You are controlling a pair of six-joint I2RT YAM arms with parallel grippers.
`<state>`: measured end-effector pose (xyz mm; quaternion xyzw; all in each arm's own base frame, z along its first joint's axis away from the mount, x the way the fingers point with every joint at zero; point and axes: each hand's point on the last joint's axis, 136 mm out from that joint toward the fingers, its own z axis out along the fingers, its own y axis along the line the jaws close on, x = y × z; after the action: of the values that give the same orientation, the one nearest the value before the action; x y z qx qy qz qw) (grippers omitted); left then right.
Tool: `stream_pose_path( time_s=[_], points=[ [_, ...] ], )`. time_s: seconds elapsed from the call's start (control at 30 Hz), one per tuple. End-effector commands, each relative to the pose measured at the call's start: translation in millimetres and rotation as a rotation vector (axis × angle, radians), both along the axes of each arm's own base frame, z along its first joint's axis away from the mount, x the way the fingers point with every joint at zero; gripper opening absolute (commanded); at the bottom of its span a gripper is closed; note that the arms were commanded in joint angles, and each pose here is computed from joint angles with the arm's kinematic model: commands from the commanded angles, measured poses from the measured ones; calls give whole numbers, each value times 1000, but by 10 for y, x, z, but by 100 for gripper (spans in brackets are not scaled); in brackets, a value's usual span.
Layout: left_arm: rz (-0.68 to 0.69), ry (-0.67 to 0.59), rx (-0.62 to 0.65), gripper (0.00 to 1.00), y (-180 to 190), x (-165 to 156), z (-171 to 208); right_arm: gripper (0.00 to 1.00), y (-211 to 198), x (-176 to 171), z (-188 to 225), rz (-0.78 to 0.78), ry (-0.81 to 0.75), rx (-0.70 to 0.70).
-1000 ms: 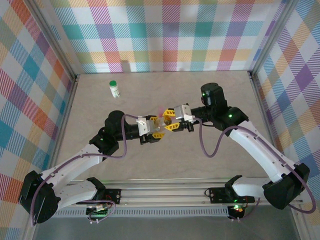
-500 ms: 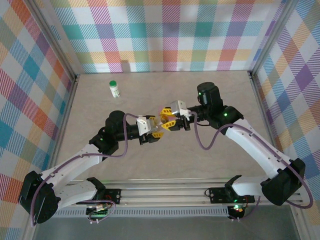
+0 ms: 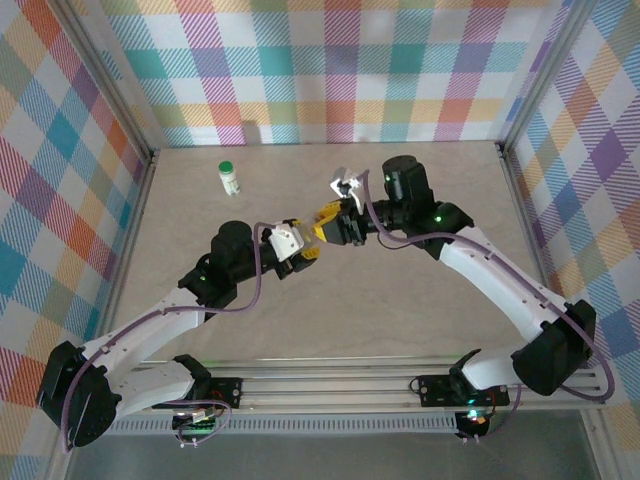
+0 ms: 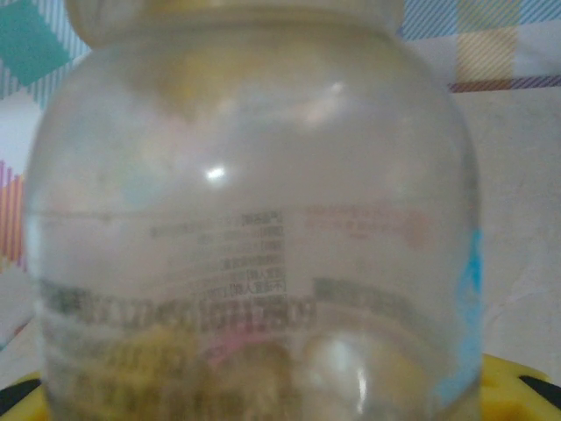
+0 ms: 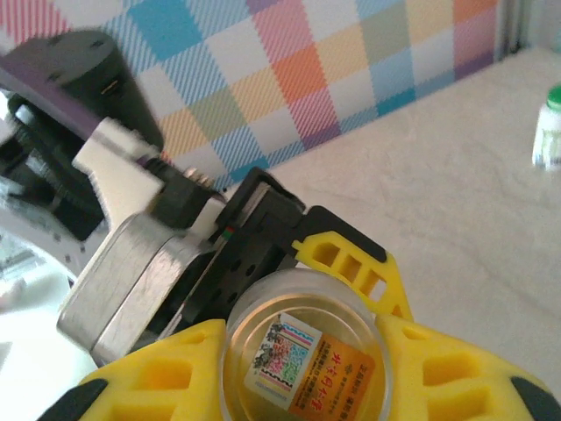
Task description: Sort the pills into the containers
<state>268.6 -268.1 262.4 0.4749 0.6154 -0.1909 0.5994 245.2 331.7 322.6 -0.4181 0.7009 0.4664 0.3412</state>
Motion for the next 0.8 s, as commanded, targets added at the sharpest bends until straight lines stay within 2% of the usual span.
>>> stream_pose_path(
  time_s=[0.0,0.13,0.27,0.5,0.6,0.77],
  points=[
    [-114,-383,-241,0,-156,-281,1251,9,39,75,-797,-217,423,-184],
    [-97,-370,-203,0,-187,-231,1114,14,-42,338,-752,-424,475,-172],
    [-76,-351,-168,0,-214,-167,963,18,-52,464,-642,-519,508,-118],
    [-58,-307,-129,0,-261,-68,712,24,-63,587,-427,-613,474,-32],
    [-79,-291,-106,0,-297,-78,608,36,-119,643,-357,-654,445,-25],
    [-113,-254,-80,0,-341,-125,457,41,-140,669,-252,-663,412,-35]
  ],
)
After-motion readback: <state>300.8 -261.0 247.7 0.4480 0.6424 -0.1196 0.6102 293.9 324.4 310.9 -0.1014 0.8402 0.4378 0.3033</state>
